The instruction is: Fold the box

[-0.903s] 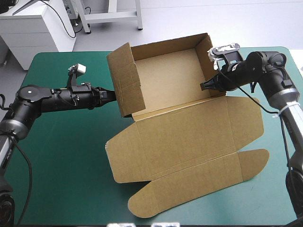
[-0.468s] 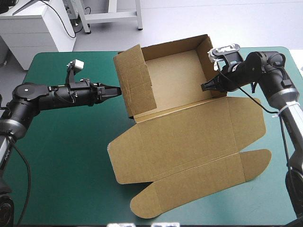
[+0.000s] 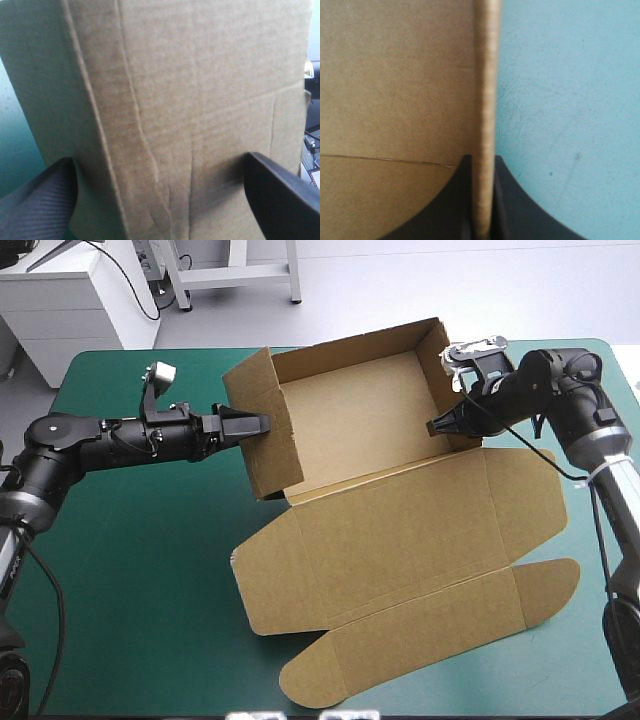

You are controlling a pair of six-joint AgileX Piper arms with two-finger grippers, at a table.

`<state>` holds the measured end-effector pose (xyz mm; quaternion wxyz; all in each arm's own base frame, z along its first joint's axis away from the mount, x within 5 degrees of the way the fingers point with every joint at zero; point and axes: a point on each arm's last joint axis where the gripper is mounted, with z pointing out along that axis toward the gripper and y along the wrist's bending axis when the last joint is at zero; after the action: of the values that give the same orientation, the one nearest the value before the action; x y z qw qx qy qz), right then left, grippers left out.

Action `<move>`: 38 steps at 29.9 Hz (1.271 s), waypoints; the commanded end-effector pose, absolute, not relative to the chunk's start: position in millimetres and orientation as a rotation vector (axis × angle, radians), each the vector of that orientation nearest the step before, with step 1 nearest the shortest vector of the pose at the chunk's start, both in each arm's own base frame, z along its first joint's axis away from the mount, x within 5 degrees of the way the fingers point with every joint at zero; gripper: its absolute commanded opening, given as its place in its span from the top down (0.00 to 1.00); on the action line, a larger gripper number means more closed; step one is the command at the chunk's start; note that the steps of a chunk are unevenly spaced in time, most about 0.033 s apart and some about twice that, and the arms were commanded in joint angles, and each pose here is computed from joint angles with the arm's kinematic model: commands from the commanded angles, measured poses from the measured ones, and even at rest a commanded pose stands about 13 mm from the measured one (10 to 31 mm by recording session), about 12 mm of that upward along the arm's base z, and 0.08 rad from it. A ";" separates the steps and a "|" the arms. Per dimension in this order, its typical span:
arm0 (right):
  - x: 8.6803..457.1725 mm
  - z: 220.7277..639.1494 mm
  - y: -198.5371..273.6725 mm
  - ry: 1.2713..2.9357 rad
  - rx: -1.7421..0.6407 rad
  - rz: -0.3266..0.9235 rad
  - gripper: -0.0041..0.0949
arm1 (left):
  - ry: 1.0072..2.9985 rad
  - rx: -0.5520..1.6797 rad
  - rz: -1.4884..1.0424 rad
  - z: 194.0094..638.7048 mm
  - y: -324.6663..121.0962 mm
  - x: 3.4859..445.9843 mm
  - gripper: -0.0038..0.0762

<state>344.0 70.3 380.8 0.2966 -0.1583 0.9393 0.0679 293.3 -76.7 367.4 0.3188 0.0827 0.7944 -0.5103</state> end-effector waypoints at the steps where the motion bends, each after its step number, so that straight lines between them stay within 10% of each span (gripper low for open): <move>1: 335.8 407.4 69.8 2.386 -0.388 0.207 0.98 | 1.974 0.214 -1.402 393.9 -80.4 284.5 0.16; 28: 318.3 455.9 125.9 2.162 -0.433 0.152 0.97 | 2.095 -0.063 -0.877 387.6 -105.5 286.4 0.16; 38: 306.2 471.0 138.1 2.101 -0.472 -0.073 0.97 | 2.068 -0.149 -0.858 389.2 -101.4 289.5 0.25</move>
<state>320.6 145.3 438.1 0.4094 -0.2024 0.8894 -0.0200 294.9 -103.0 363.7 0.3868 -0.0490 0.8605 -0.3279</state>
